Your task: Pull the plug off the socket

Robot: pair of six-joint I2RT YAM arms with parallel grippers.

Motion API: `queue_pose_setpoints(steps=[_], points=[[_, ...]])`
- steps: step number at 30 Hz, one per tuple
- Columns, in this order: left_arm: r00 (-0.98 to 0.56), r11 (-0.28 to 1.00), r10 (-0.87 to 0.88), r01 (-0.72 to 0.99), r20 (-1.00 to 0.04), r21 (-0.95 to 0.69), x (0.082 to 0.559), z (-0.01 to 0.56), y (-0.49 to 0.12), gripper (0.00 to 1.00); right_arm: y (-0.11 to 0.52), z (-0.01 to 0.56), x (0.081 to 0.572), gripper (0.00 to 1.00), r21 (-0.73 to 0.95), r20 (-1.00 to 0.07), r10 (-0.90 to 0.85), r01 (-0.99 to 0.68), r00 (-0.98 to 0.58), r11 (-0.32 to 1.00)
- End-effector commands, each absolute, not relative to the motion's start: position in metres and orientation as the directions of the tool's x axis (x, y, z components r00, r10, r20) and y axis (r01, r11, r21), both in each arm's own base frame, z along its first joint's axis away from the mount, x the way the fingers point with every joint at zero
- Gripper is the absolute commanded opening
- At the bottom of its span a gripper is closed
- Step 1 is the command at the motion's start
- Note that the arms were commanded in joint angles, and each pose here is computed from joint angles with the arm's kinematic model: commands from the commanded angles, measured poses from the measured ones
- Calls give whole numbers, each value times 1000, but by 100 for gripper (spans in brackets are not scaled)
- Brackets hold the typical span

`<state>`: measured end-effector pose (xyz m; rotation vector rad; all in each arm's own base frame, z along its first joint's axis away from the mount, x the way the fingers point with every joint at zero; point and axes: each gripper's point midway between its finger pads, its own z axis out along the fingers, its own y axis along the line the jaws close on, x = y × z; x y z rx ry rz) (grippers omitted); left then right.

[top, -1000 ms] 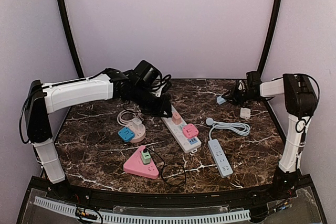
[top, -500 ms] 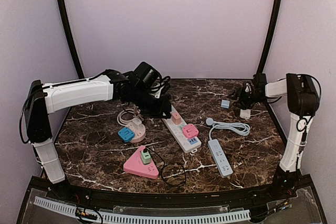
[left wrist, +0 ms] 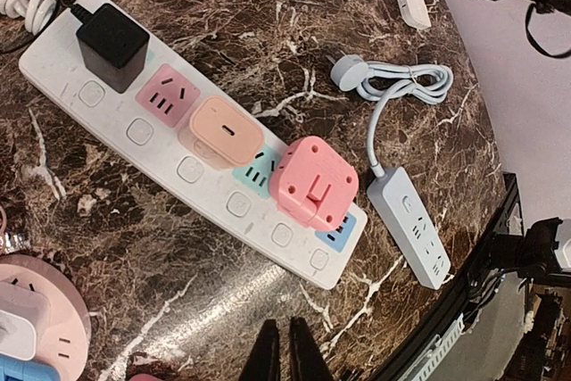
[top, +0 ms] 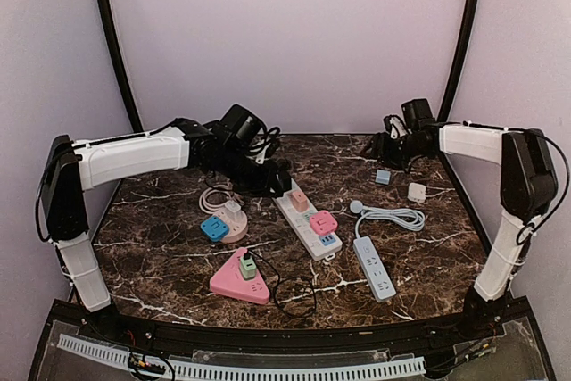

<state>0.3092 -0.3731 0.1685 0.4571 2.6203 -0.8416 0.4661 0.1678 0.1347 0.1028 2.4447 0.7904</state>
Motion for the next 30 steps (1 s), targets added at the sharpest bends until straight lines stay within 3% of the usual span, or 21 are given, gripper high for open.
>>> queue_pose_setpoints(steps=[1, 10, 16, 30], points=[[-884, 758, 159, 394, -439, -520, 314, 179, -366, 5, 203, 139, 436, 65, 476, -515, 107, -180, -851, 861], [-890, 747, 144, 385, -433, -542, 319, 170, -371, 5, 272, 122, 359, 65, 542, -439, -63, -320, -896, 777], [-908, 726, 141, 366, -396, -582, 316, 155, -380, 5, 295, 94, 326, 71, 554, -381, -131, -340, -915, 760], [-932, 713, 162, 337, -323, -615, 312, 119, -389, 5, 318, 55, 311, 78, 550, -323, -195, -351, -926, 758]])
